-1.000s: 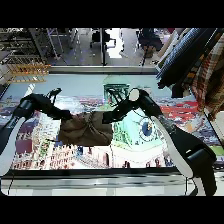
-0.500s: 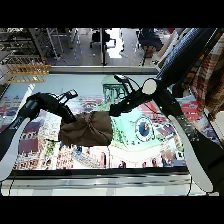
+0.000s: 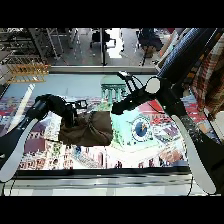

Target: Fold the clothes and pants, and hang the long-sleeved shirts on hangers.

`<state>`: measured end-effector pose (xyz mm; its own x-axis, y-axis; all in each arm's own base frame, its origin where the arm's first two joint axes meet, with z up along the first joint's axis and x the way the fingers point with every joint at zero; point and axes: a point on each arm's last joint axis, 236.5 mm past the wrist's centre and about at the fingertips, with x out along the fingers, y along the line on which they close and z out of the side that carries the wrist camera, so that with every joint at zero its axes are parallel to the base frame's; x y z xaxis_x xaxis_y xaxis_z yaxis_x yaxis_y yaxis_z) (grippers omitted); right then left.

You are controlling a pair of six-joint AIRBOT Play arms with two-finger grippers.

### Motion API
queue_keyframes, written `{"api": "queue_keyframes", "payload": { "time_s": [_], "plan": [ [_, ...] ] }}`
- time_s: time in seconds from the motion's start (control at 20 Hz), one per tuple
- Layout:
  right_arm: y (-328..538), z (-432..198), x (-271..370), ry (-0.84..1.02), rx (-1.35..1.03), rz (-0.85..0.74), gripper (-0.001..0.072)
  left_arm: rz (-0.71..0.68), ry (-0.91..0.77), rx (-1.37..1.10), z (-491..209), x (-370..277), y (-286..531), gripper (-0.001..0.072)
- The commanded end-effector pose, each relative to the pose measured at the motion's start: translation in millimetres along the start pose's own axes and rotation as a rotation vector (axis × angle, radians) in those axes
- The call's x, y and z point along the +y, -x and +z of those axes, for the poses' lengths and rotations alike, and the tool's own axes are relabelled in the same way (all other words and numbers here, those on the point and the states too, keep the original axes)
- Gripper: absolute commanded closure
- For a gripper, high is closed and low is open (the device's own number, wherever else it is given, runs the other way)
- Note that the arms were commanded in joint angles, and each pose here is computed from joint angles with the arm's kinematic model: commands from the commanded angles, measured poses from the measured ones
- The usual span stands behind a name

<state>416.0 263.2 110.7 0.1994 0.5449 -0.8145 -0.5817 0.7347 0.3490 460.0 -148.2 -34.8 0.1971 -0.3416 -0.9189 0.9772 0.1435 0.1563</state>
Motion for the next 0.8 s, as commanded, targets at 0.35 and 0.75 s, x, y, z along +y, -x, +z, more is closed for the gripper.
{"api": "queue_keyframes", "payload": {
  "time_s": [0.35, 0.75],
  "plan": [
    [0.3, -0.3, -1.0, 0.010, 0.001, -0.004, 0.0150, 0.020, 0.001, 0.015, -4.7, 5.6, -3.5, 0.0698],
    [0.0, 8.4, -0.2, -0.038, -0.036, -0.001, 0.0150, 0.112, 0.459, -0.062, -19.0, 35.8, 22.9, 0.0572]
  ]
}}
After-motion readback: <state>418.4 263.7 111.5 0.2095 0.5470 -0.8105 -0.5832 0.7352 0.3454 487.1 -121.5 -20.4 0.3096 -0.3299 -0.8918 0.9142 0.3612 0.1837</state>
